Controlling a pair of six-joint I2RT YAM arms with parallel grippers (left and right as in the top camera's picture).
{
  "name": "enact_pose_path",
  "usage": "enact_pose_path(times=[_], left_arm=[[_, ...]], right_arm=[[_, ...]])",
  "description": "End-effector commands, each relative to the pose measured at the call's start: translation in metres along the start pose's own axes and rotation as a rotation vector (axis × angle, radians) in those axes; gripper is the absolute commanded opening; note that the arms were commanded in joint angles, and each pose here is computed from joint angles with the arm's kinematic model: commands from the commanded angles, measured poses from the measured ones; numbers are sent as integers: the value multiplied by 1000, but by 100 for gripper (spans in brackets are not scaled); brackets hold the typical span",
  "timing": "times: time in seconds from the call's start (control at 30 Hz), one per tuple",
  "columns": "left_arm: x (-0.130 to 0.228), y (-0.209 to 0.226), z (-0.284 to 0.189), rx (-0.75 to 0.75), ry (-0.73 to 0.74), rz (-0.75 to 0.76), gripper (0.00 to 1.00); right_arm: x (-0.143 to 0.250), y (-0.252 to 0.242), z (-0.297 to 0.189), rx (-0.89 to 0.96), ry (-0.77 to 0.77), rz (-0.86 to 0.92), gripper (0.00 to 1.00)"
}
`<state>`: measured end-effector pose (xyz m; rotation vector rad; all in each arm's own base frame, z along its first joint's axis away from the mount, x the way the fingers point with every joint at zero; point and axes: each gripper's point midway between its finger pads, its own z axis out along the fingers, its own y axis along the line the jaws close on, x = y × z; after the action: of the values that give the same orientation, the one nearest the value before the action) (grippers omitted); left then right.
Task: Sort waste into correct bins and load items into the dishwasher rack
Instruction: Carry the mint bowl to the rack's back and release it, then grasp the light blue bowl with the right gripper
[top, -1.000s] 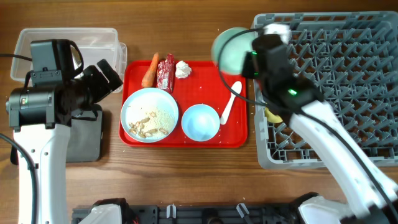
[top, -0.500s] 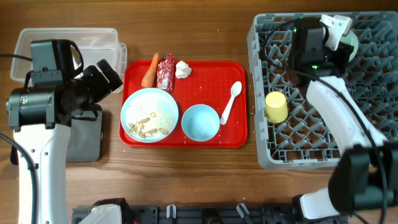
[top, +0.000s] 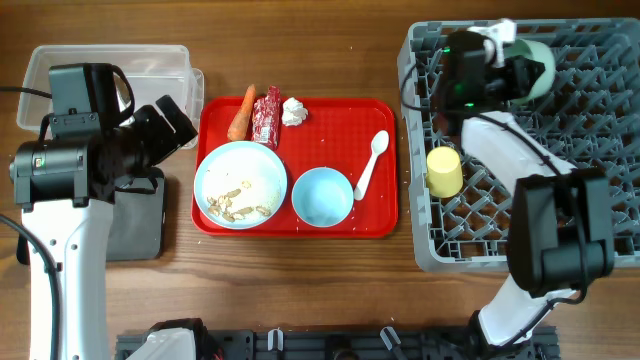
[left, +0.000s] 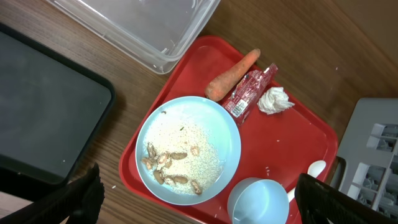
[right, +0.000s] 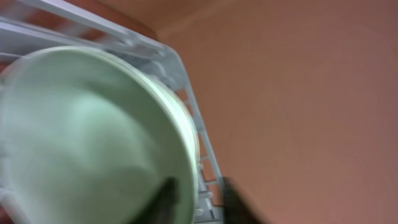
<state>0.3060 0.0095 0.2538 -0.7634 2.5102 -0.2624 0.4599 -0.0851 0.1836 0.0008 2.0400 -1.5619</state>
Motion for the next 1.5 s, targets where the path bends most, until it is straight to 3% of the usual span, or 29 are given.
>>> enact_pose_path(times=[0.0, 0.03, 0.1, 0.37, 0.5, 0.63, 0.73, 0.8, 0.97, 1.07, 1.2, 1.27, 1.33, 1.47], left_arm=[[-4, 1, -2, -8, -16, -12, 100], [-4, 1, -2, -8, -17, -12, 100], [-4, 1, -2, -8, -16, -12, 100], [-4, 1, -2, -8, -17, -12, 100], [-4, 1, -2, -8, -17, -12, 100], [-4, 1, -2, -8, -17, -12, 100], [-4, 1, -2, -8, -17, -12, 100], [-4, 1, -2, -8, -16, -12, 100], [-4, 1, -2, -8, -17, -12, 100], [-4, 1, -2, -8, -17, -12, 100], [-4, 1, -2, -8, -16, -12, 100], [-4, 1, -2, -8, -16, -12, 100], [-4, 1, -2, -8, -16, -12, 100], [-4, 1, -2, -8, -17, -12, 100]], right_arm=[[-17, 12, -28, -3, -58, -1, 72], [-21, 12, -33, -5, -73, 11, 85], [-29, 11, -45, -17, -105, 34, 97], [-85, -5, -128, -240, -387, 168, 100], [-88, 24, -210, -675, -524, 235, 100], [-38, 77, -289, -1333, -288, 301, 98], [5, 101, -330, -1623, 28, 303, 83], [38, 116, -329, -1608, 273, 307, 77], [90, 140, -343, -1652, 521, 133, 75], [104, 152, -356, -1728, 548, 22, 68], [125, 171, -331, -1545, 645, 41, 57], [126, 177, -322, -1495, 630, 43, 38], [117, 174, -314, -1463, 582, 67, 6], [70, 140, -299, -1456, 456, 204, 4]])
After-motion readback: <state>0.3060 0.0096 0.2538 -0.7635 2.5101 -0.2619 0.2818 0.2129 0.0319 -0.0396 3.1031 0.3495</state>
